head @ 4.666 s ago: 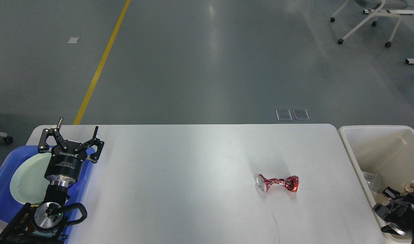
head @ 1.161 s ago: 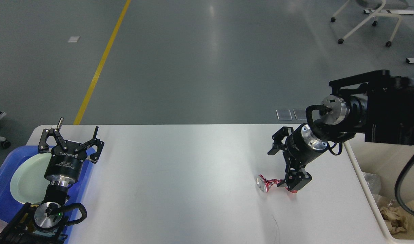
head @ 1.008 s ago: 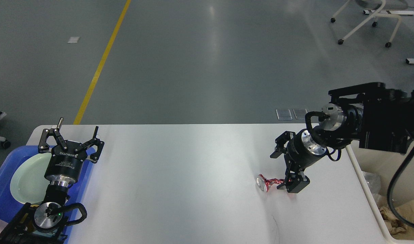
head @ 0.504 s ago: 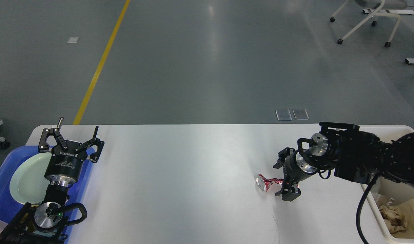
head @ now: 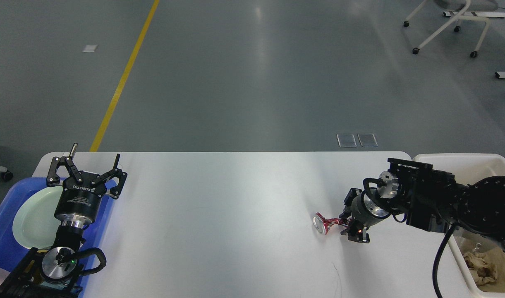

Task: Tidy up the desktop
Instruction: 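Lower the right gripper onto the red crushed can and grasp, then lift the red can and carry it into the white bin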

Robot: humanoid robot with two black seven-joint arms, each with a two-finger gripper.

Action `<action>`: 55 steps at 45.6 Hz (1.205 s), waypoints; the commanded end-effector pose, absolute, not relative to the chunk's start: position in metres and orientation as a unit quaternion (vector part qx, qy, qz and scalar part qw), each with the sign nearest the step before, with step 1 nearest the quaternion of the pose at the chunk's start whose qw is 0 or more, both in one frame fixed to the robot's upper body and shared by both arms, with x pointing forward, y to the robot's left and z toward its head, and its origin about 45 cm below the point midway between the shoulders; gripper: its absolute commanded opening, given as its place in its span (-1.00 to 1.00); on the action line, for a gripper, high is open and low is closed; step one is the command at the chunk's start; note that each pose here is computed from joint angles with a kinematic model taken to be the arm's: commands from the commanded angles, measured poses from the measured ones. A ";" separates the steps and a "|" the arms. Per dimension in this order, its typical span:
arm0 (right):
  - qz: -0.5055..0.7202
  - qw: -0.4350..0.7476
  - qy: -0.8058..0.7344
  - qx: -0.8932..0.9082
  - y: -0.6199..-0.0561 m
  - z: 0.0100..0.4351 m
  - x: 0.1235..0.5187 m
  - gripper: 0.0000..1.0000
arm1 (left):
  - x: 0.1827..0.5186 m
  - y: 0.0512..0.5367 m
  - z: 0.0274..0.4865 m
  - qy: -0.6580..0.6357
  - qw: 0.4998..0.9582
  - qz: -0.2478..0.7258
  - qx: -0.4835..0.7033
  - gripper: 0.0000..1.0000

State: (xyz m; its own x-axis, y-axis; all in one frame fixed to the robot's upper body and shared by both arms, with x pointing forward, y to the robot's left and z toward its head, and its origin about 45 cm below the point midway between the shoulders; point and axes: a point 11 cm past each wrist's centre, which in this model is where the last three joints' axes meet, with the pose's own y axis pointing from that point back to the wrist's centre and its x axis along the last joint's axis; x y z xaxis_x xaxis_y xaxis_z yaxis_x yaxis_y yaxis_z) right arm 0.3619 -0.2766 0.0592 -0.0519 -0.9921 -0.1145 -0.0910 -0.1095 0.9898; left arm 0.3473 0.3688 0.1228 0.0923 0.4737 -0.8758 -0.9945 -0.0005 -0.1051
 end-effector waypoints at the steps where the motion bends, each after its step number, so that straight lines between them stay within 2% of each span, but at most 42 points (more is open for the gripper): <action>1: -0.518 0.434 -0.509 0.533 -0.278 0.059 0.362 -0.67 | 0.347 0.369 0.122 0.331 0.625 0.588 -0.394 0.93; 9: -0.518 0.434 -0.509 0.533 -0.278 0.059 0.362 -0.95 | 0.348 0.369 0.123 0.330 0.625 0.587 -0.395 0.93; 28: -0.522 0.439 -0.485 0.548 -0.265 0.069 0.362 -1.00 | 0.348 0.369 0.123 0.330 0.625 0.587 -0.395 0.93; 37: -0.508 0.450 -0.475 0.561 -0.281 0.098 0.367 -1.00 | 0.348 0.369 0.123 0.330 0.625 0.587 -0.395 0.93; 55: -0.284 0.616 -0.308 0.667 -0.295 0.193 0.376 -1.00 | 0.348 0.369 0.123 0.330 0.625 0.587 -0.395 0.93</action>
State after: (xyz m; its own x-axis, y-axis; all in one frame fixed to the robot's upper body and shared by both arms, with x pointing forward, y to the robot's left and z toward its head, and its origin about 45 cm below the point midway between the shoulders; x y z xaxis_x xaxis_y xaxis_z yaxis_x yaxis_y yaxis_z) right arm 0.3746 -0.2927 0.1697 0.5104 -0.8590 -0.0404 -0.0651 -0.0855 0.9942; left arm 0.3477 0.3686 0.1233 0.0936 0.4736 -0.8757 -0.9943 -0.0002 -0.1064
